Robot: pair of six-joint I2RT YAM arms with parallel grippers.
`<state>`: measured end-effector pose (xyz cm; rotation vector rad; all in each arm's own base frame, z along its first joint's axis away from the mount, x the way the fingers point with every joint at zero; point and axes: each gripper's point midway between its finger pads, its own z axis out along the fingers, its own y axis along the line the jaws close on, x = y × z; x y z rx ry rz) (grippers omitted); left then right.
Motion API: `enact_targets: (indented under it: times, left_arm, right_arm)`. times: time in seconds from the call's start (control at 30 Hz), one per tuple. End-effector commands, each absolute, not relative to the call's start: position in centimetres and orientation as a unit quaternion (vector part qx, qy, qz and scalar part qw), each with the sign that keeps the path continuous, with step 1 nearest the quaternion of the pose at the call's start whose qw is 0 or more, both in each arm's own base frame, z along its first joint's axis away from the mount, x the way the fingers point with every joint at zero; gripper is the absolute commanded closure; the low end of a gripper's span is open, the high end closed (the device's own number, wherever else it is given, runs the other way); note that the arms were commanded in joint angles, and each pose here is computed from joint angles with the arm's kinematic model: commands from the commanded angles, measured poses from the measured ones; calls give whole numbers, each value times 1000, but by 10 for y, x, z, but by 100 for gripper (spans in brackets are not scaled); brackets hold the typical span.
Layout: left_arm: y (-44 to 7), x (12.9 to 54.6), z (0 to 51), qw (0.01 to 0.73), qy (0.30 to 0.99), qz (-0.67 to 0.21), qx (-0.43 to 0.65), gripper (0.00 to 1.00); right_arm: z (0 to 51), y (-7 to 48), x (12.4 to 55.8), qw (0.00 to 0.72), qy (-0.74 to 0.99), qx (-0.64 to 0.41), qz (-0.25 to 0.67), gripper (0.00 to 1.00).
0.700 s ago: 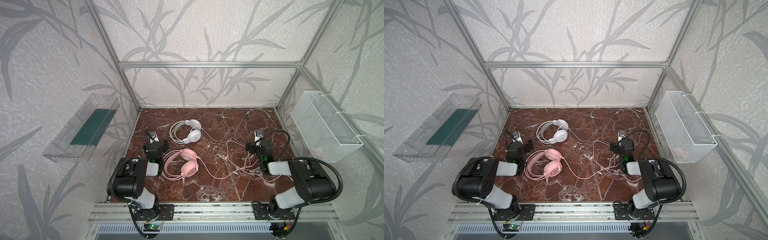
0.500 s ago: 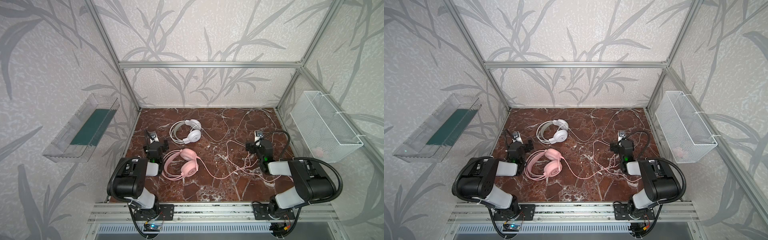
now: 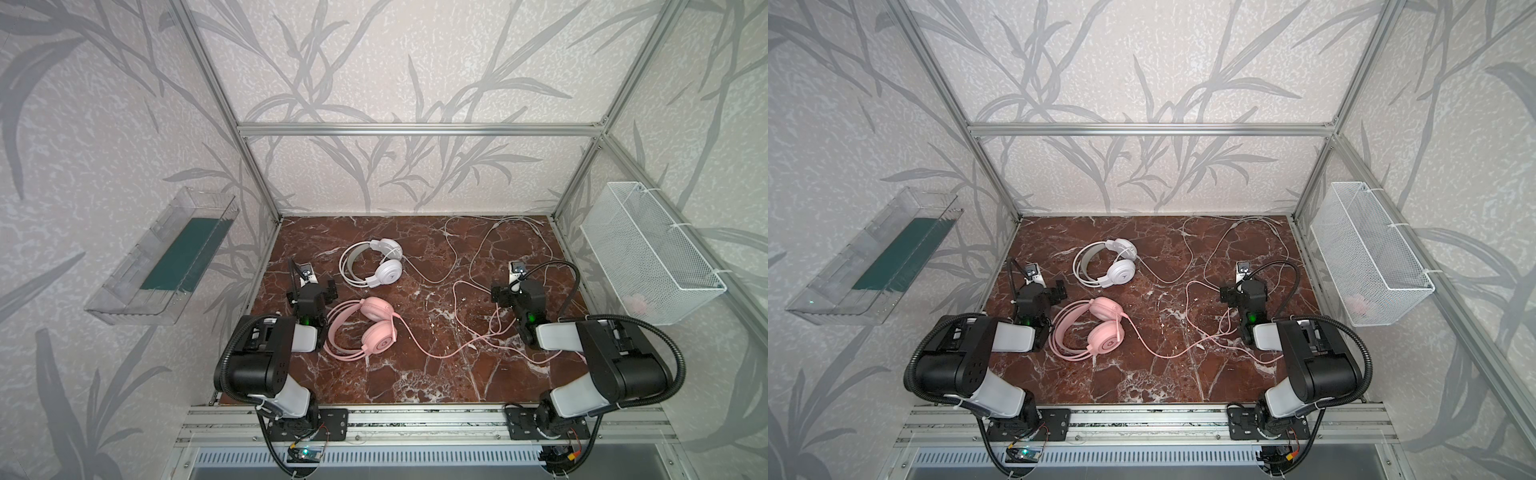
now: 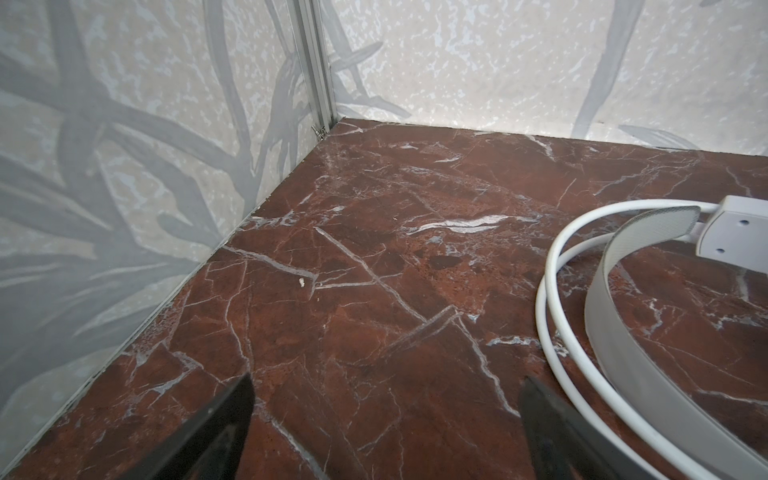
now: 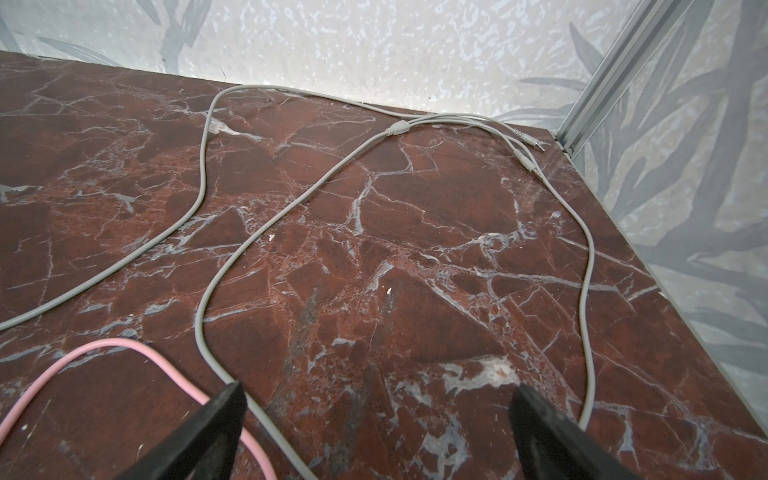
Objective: Wrap the headphones
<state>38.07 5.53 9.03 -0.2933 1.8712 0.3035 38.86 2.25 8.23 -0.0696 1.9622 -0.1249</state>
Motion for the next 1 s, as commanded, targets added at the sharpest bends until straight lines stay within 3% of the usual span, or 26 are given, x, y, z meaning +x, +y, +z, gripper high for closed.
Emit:
enact_targets:
  times: [0.0, 0.53, 0.8, 0.97]
  left_arm:
    - [57, 388, 100, 587, 789, 131, -124, 1]
    - [56, 388, 104, 590, 790, 118, -119, 1]
    - [56, 364, 185, 631, 756, 112, -134, 1]
    - [46, 344, 231, 565, 808, 76, -146, 2]
  right_arm:
    - [91, 24, 396, 568, 821, -30, -53, 1]
    - [92, 24, 396, 569, 821, -31, -48, 1]
    - [114, 38, 386, 584, 807, -69, -49, 1]
    - [144, 49, 380, 576, 810, -95, -55, 1]
